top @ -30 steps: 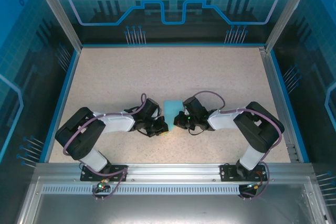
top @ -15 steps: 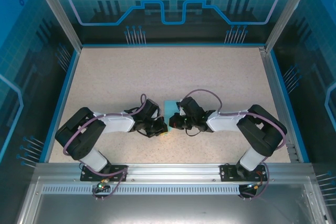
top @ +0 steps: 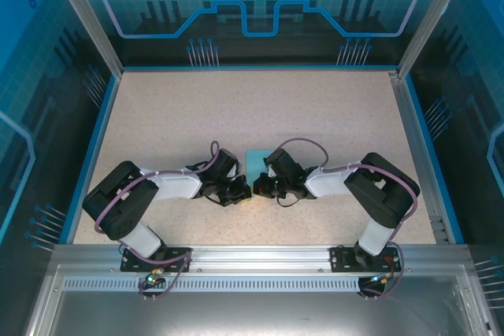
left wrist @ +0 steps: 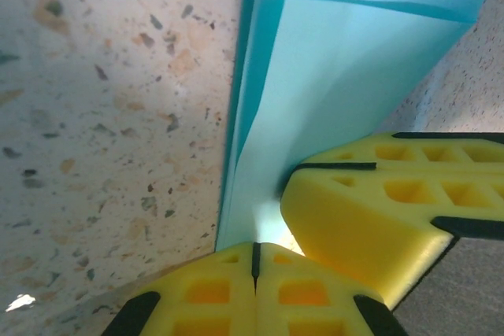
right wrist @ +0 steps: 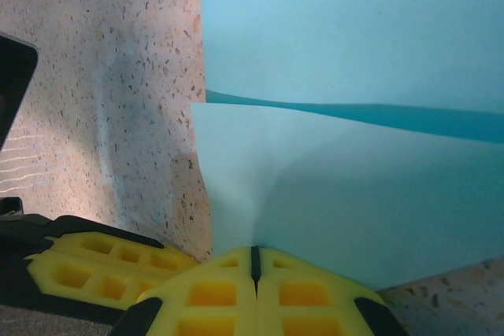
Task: Fold a paper plane with a square sheet of paper (pick it up from the middle)
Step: Third fold the triangle at the center of the table.
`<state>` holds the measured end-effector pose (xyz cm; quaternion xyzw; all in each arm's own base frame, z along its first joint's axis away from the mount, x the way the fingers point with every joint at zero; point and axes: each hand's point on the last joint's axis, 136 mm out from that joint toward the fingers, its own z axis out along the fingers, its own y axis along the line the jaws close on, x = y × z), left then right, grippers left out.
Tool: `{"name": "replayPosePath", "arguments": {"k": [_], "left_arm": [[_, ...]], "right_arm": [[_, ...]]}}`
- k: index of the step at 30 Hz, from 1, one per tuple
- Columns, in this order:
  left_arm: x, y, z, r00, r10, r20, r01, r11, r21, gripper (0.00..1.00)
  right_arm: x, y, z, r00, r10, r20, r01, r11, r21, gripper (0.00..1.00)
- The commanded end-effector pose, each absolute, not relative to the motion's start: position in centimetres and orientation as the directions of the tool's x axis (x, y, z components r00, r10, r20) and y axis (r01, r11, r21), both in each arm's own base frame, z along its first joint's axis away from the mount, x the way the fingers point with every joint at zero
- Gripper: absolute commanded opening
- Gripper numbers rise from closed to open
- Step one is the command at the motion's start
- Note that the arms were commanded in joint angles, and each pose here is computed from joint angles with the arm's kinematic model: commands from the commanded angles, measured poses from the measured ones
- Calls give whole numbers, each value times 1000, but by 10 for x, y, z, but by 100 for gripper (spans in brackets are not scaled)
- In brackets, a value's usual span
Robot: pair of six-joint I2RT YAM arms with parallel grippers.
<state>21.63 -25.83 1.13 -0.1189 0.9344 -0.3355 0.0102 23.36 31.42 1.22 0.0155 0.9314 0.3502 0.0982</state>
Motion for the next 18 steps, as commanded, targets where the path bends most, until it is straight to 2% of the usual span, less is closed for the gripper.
{"name": "replayPosePath", "arguments": {"k": [1, 13, 18], "left_arm": [[186, -224, -24, -956, -263, 133, -295, 839, -457, 0], [168, -212, -34, -951, -245, 188, -301, 870, -389, 0], [169, -214, -33, -953, -240, 185, -296, 869, -396, 0]], "right_arm": [[241, 296, -2, -981, 111, -159, -8, 797, 604, 3], [280, 240, -14, -965, 201, -166, 71, 815, 575, 2], [297, 220, 1, -949, 234, -210, 76, 819, 569, 2]]}}
